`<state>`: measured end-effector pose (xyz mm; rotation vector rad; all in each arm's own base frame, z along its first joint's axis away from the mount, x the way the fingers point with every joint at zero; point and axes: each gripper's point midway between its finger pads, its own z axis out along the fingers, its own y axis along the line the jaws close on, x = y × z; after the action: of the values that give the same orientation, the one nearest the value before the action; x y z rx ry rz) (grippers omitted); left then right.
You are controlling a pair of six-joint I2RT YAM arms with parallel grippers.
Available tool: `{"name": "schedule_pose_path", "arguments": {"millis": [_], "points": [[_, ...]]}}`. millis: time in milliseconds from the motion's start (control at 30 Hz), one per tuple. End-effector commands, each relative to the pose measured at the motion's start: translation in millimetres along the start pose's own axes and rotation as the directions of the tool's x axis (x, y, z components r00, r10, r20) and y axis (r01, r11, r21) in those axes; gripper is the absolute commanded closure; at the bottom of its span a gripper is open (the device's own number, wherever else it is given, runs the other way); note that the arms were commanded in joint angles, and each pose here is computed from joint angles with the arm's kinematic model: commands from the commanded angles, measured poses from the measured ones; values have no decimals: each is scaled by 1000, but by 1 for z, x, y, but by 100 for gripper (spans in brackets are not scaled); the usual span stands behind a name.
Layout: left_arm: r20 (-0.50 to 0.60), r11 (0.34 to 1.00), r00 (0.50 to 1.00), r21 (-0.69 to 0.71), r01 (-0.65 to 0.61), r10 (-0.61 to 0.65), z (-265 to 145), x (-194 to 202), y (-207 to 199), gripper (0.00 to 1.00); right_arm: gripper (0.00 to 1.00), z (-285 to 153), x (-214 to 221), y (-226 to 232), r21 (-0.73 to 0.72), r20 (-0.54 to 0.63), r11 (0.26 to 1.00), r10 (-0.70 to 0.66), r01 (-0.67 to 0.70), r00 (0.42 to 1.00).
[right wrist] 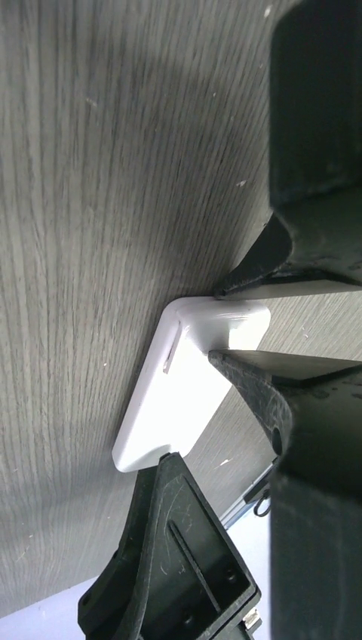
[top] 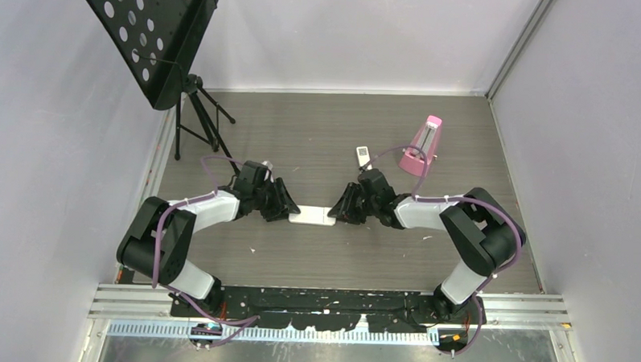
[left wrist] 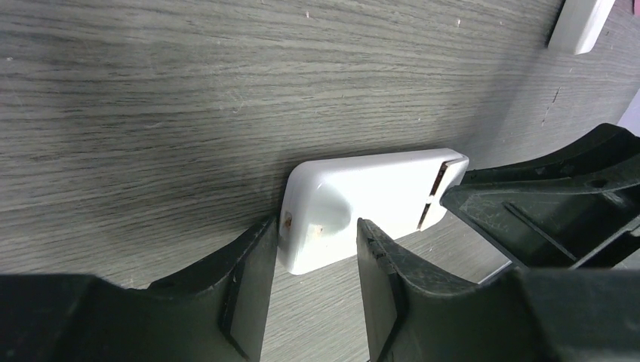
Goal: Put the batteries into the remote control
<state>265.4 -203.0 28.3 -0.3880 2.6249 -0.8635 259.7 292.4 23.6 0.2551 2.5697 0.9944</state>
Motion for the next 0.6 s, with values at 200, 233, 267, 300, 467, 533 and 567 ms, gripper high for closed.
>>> {"name": "schedule_pose_path", "arguments": {"millis": [200, 233, 267, 300, 467, 533, 567], "points": [[-102, 984, 994, -176, 19, -37, 4, 36, 51, 54, 84, 0, 32, -75, 290, -41, 957, 40, -26, 998], [-101, 983, 994, -180, 19, -38, 4, 37, 52, 54, 85, -2, 32, -76, 293, -40, 956, 42, -29, 998], [-97, 982, 995, -186, 20, -39, 4, 36, 53, 54, 86, -3, 33, -76, 289, -36, 957, 45, -33, 998], [-92, 982, 995, -188, 21, -39, 3, 36, 54, 54, 86, -4, 32, -74, 279, -33, 960, 43, -33, 999], [-85, 981, 996, -193, 23, -40, 4, 35, 54, 55, 87, -9, 30, -62, 204, -12, 979, 16, -13, 1000], [-84, 981, 995, -193, 26, -43, 4, 35, 55, 55, 87, -10, 31, -62, 195, -16, 981, -1, 4, 1000], [-85, 981, 995, -192, 29, -46, 5, 35, 55, 54, 87, -10, 32, -62, 190, -22, 982, -9, 13, 1000]]}}
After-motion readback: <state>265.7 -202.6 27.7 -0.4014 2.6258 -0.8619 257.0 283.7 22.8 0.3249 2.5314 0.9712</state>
